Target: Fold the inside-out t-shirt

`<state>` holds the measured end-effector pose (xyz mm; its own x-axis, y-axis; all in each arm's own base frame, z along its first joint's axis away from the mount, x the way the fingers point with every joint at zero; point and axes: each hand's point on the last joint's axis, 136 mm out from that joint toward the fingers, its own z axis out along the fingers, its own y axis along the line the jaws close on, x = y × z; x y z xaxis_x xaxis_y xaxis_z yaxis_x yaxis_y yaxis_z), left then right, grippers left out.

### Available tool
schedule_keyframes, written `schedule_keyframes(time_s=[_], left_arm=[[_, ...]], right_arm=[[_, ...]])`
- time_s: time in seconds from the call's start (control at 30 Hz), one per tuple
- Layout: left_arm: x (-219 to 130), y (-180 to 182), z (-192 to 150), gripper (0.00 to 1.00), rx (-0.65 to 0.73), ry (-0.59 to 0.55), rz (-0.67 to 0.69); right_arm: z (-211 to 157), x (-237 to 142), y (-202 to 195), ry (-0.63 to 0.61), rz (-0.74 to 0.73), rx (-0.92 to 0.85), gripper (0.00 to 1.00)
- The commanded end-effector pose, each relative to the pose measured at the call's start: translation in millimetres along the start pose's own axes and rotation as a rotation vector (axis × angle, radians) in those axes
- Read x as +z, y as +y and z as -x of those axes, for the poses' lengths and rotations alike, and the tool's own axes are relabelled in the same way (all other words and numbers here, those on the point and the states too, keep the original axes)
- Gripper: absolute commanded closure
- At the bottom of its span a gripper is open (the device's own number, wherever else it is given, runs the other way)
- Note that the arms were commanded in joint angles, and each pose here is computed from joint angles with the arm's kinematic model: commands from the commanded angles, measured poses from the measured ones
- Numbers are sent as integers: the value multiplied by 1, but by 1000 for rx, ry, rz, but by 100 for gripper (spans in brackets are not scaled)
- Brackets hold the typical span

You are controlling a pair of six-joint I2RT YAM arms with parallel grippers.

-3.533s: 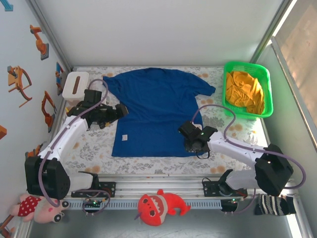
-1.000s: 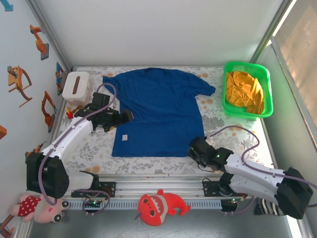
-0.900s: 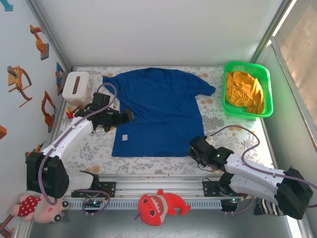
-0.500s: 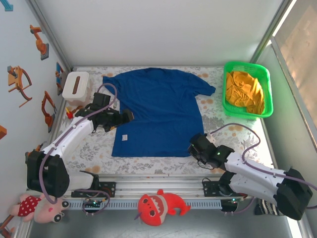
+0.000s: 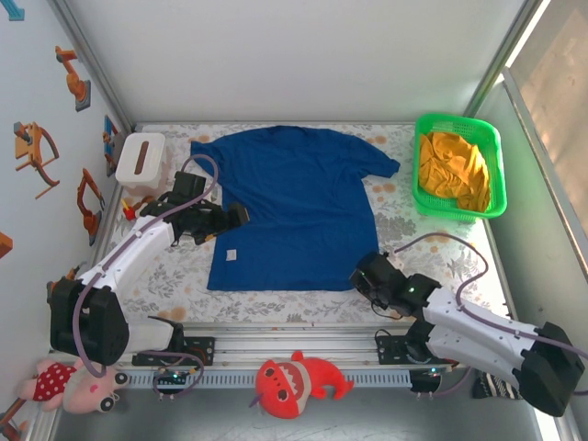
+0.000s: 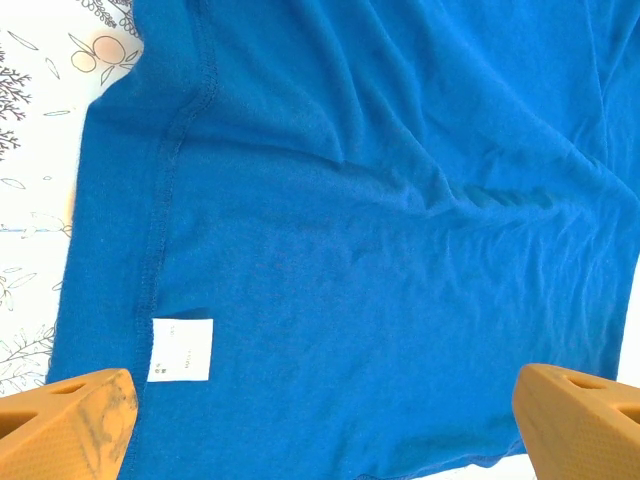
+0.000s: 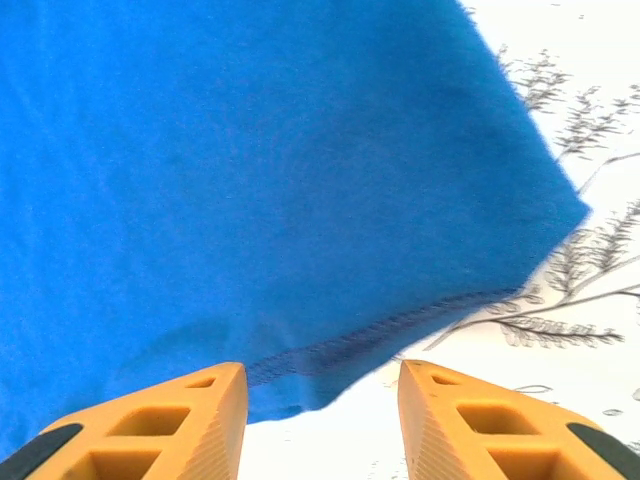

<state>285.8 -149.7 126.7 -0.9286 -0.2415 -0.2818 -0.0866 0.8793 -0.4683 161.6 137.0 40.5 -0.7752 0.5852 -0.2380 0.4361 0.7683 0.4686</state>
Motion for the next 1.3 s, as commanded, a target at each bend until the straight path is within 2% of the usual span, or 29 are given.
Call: schedule_keyframes(time_s=[0.0, 0.6, 0.97, 1.2, 1.27], left_arm=[[4, 1, -6, 4, -5, 18, -3], [9, 1, -11, 4, -5, 33, 2], [10, -1, -11, 4, -3, 33, -1], [10, -2, -11, 4, -1, 34, -2], [9, -3, -11, 4, 3, 32, -4]], right_arm=[[3, 2, -19, -28, -48, 32, 57], [11, 12, 11, -22, -31, -1, 67], [16, 8, 12, -29, -13, 11, 81], [19, 6, 12, -36, -8, 15, 100], [19, 6, 13, -36, -7, 15, 100]])
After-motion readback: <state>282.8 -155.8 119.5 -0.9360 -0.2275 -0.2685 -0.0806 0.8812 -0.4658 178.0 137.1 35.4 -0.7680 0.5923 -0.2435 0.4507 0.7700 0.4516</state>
